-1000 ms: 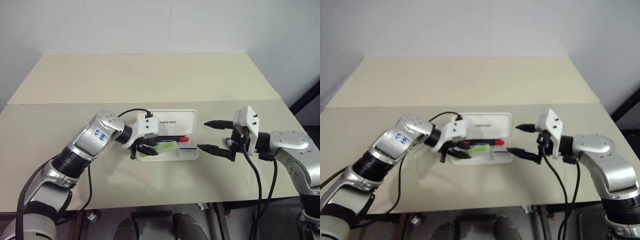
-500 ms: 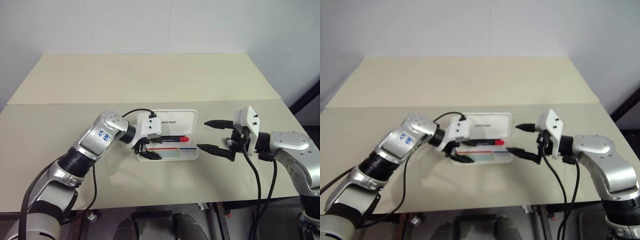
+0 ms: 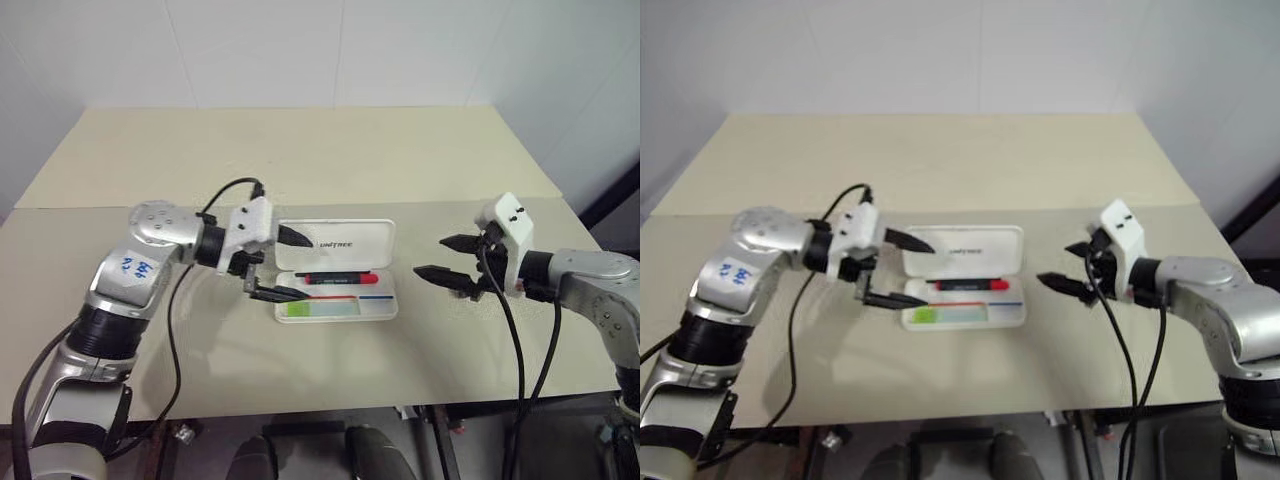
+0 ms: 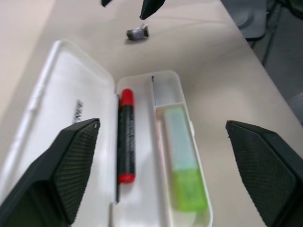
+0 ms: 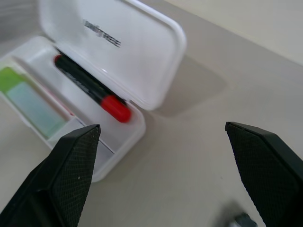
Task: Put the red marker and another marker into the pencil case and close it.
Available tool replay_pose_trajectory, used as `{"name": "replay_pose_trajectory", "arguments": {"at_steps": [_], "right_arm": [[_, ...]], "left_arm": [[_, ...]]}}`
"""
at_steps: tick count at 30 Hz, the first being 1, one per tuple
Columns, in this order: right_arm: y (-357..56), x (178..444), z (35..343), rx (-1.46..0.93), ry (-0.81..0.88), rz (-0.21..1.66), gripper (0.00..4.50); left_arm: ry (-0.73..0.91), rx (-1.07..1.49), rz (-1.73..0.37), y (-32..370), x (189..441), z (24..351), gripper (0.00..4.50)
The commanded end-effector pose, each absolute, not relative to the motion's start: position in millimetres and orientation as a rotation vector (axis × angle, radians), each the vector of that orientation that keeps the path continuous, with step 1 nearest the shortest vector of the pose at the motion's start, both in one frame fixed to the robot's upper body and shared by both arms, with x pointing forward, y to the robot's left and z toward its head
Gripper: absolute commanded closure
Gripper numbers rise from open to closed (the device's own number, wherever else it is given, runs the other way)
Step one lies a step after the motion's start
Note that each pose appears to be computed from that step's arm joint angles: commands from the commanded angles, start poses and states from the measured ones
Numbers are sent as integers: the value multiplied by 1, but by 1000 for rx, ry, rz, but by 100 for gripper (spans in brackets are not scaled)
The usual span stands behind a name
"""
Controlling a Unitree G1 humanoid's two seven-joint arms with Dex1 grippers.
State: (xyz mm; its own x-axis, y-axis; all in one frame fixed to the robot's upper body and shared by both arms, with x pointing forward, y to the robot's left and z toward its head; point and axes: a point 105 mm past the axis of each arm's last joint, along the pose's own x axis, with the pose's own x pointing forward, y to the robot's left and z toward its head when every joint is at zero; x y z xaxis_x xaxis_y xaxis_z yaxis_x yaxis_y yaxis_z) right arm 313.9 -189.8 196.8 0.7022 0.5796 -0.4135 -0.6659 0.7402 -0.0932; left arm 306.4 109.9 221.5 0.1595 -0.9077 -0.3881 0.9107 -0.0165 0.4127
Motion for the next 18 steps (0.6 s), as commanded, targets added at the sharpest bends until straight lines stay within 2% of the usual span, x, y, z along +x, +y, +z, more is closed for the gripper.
{"name": "replay_pose_trajectory", "arguments": {"at_steps": [1,8,11,18], "right_arm": [[-199,309,204,-227,434,580,1],[-226,312,180,-191,626,300,1],[-237,317,178,-158,635,217,1],[-246,324,165,-133,674,156,1]], "left_arm": [[-56,692,-1409,130,307,230,3],[-82,687,-1383,133,311,231,3],[-88,675,-1397,128,308,228,3],[-88,678,-1392,127,306,226,3]]}}
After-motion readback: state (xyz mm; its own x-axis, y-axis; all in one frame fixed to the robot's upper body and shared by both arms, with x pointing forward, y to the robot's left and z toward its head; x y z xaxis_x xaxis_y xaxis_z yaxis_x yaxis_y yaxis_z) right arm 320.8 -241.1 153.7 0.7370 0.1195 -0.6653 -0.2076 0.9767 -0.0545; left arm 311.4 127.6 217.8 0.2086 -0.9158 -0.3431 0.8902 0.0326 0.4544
